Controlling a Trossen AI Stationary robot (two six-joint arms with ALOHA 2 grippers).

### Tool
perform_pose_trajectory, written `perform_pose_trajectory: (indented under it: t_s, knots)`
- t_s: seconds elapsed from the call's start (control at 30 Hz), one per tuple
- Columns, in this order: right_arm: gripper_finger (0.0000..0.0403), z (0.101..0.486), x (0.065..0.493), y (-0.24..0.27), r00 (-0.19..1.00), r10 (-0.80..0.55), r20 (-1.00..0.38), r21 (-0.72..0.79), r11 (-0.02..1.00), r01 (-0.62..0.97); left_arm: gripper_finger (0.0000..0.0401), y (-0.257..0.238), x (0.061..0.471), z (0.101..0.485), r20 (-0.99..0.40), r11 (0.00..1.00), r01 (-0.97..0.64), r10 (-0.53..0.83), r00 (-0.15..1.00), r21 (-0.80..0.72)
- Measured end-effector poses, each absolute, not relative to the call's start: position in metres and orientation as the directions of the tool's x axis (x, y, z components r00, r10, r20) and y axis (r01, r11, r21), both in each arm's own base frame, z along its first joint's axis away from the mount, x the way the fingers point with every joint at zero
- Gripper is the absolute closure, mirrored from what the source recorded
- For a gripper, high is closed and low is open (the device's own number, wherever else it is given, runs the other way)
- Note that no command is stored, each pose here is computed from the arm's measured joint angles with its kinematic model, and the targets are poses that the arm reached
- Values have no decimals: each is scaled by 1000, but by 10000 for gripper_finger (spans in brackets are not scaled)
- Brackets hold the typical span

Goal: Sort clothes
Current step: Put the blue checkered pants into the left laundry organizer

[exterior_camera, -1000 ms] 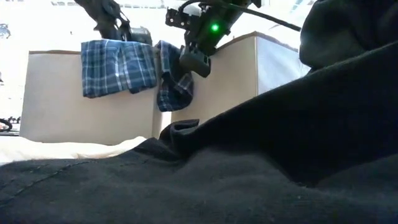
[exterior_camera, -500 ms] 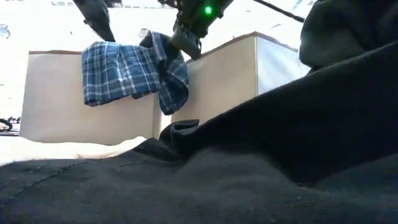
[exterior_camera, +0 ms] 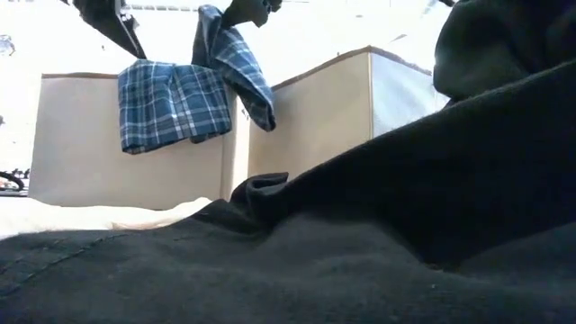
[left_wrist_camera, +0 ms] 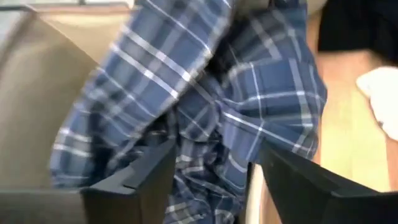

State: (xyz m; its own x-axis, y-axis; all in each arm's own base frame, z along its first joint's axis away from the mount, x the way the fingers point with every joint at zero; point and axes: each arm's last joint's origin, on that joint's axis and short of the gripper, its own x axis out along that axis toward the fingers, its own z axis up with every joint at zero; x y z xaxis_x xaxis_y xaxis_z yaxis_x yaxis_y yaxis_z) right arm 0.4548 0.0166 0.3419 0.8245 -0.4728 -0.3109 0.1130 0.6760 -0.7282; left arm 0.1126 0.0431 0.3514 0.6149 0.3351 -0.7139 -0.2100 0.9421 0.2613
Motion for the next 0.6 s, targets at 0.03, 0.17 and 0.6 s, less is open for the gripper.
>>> perform_pose_trajectory:
  t_s: [0.03, 0.17, 0.6]
  knots:
    - [403, 344, 455, 13, 836, -447, -318, -711, 696, 102, 163, 43, 116, 346, -724, 943, -199, 331, 605, 265]
    - [403, 352, 456, -1, 870, -364, -334, -636, 767, 76, 148, 42, 128, 327, -747, 937, -177, 347, 567, 301]
    - [403, 352, 456, -15, 867, -362, -343, -608, 789, 89, 257, 41, 148, 313, -759, 935, -111, 341, 554, 338]
